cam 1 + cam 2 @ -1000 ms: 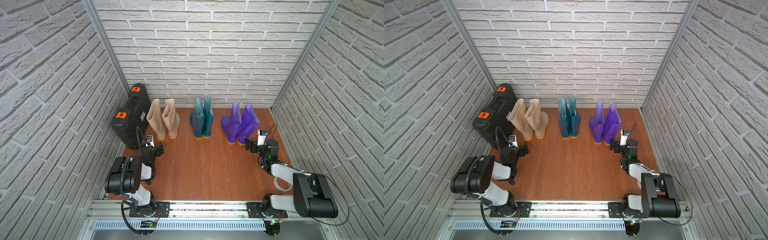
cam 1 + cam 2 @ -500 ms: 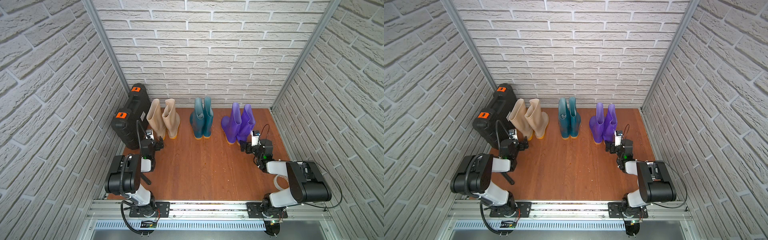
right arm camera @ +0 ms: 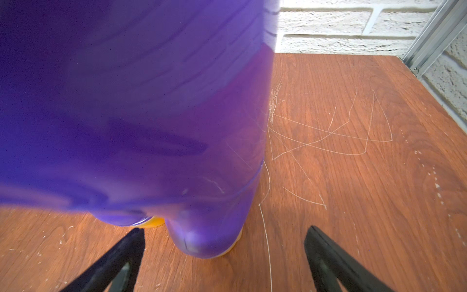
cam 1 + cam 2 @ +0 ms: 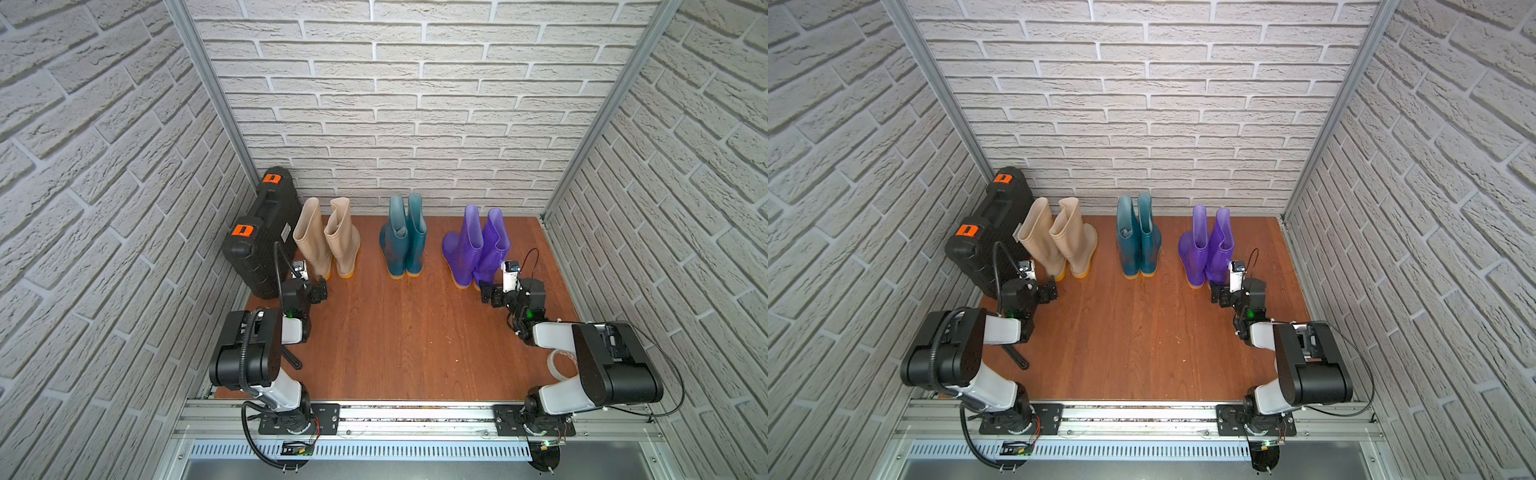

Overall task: Match and arrange rain boots in pairs
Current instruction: Reset both arms

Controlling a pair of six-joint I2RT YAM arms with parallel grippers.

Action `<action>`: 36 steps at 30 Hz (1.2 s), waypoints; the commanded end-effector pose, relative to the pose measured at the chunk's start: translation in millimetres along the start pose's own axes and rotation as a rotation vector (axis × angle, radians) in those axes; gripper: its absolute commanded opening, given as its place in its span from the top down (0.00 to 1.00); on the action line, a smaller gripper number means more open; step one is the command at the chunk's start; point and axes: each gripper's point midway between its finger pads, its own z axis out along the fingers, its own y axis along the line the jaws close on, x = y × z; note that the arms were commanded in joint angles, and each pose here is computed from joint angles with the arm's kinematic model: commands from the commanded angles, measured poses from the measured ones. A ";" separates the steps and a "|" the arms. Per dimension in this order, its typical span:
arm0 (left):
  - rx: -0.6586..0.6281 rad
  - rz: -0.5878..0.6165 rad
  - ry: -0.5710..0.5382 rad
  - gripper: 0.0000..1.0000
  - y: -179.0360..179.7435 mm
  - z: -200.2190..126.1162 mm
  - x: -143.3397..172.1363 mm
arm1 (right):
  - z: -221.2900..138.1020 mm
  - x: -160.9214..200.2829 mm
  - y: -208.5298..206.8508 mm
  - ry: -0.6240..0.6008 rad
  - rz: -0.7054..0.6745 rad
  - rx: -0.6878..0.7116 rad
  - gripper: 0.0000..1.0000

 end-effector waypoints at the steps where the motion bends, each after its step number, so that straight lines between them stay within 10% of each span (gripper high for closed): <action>1: -0.007 -0.007 -0.048 0.02 3.2 0.6 -14.8 | 1.3 -17.6 4.2 -0.060 -0.026 -0.010 0.00; 36: -0.008 -0.008 -0.048 0.02 3.5 0.5 -15.0 | 0.8 -16.3 -2.4 -0.063 -0.018 0.050 0.00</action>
